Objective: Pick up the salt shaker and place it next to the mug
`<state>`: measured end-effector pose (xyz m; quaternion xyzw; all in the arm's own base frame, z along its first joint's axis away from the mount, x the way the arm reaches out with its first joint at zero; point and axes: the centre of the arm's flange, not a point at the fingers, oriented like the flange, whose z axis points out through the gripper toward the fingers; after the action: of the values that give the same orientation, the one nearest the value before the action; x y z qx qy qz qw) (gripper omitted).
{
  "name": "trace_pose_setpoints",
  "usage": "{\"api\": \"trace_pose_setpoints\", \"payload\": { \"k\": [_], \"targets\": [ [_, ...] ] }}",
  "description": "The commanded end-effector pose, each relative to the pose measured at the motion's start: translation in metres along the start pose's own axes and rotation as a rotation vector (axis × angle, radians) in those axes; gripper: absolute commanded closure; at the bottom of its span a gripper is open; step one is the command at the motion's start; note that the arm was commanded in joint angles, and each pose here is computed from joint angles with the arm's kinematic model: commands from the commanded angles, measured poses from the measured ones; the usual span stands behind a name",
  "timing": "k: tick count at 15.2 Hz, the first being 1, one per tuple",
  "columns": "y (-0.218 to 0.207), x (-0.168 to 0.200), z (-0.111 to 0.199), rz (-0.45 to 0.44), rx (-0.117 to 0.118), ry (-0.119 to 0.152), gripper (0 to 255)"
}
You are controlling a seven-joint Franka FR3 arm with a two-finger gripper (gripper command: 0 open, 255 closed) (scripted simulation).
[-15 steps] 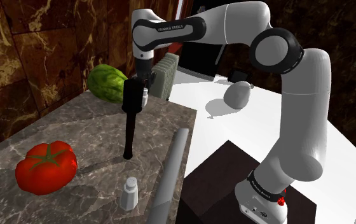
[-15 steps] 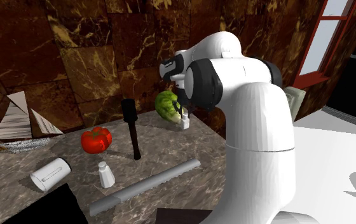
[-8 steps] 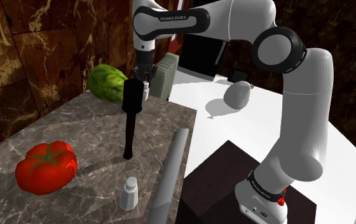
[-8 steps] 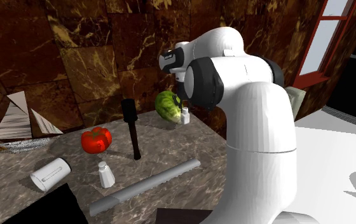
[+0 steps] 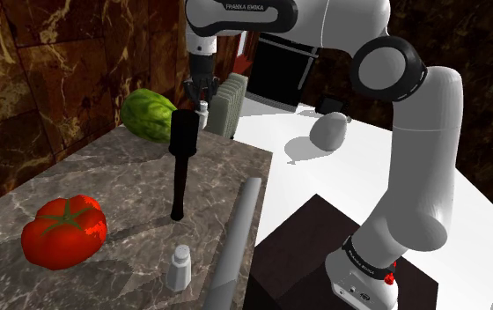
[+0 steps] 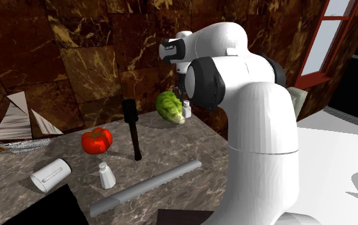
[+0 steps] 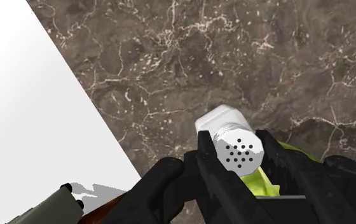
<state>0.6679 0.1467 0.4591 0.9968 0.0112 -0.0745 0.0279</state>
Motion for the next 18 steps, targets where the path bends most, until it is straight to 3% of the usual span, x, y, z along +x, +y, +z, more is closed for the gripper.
{"api": "trace_pose_setpoints", "payload": {
  "k": [1, 13, 18],
  "targets": [
    [0.000, -0.002, -0.009, 0.000, 0.000, 0.000, 255],
    [0.004, -0.011, -0.070, 0.000, 0.000, 0.000, 255],
    [-0.047, -0.053, -0.067, 0.000, 0.000, 0.000, 255]
  ]
}}
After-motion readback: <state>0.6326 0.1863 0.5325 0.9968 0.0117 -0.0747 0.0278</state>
